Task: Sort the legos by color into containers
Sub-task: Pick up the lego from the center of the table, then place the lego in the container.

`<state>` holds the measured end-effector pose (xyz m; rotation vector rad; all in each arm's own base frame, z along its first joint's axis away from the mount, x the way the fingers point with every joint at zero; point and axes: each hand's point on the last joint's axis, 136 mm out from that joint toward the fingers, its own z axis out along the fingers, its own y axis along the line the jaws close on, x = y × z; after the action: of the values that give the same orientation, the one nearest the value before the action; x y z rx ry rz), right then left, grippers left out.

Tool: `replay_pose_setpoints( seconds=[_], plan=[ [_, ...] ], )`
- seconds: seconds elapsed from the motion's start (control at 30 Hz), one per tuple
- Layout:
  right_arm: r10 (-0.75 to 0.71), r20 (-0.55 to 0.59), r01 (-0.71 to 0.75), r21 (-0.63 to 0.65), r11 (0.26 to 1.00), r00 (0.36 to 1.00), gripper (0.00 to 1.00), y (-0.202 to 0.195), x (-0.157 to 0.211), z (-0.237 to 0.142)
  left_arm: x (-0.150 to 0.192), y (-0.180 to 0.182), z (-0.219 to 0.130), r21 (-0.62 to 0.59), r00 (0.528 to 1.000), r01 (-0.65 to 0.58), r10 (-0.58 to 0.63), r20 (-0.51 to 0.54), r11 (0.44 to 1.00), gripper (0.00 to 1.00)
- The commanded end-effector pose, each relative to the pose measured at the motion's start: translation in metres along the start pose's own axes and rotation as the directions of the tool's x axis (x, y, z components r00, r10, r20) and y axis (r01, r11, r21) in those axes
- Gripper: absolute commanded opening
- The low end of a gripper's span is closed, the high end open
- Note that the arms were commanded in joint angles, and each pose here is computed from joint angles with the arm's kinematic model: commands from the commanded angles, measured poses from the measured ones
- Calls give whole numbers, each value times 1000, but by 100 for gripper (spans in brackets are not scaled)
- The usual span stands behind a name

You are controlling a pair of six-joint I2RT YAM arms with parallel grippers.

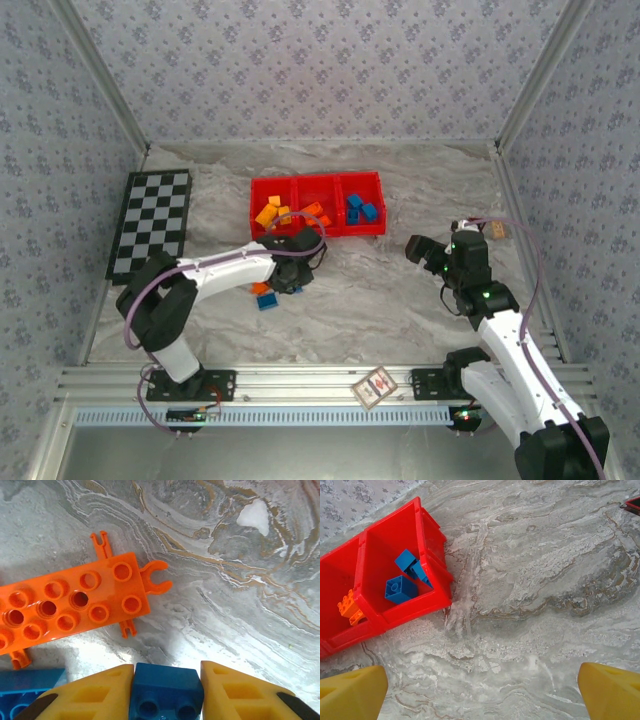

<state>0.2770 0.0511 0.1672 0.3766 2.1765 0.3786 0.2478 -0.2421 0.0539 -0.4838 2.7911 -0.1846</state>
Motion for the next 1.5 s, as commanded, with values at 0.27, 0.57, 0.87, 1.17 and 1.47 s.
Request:
replay_pose_setpoints(
  seconds=[0.27, 0.57, 0.87, 1.17, 1.47],
  plan=[
    [15, -19, -15, 12, 1000, 1000, 100, -6, 6, 0, -29, -43, -44, 132, 992, -70, 55, 116, 989, 36],
    [-26, 3, 26, 26, 999, 1000, 100, -7, -1, -12, -93, -128, -65, 178, 951, -237, 190, 244, 955, 36],
    [-34, 63, 30, 71, 997, 997, 100, -15, -13, -41, -166, -219, -57, 253, 877, -375, 253, 409, 892, 36],
    [-38, 71, 30, 111, 993, 997, 100, -27, -6, -63, -187, -269, -18, 280, 853, -435, 292, 434, 856, 36],
    [-44, 66, 36, 120, 992, 997, 100, -30, -2, -70, -194, -282, 11, 319, 867, -418, 269, 419, 850, 48]
  ],
)
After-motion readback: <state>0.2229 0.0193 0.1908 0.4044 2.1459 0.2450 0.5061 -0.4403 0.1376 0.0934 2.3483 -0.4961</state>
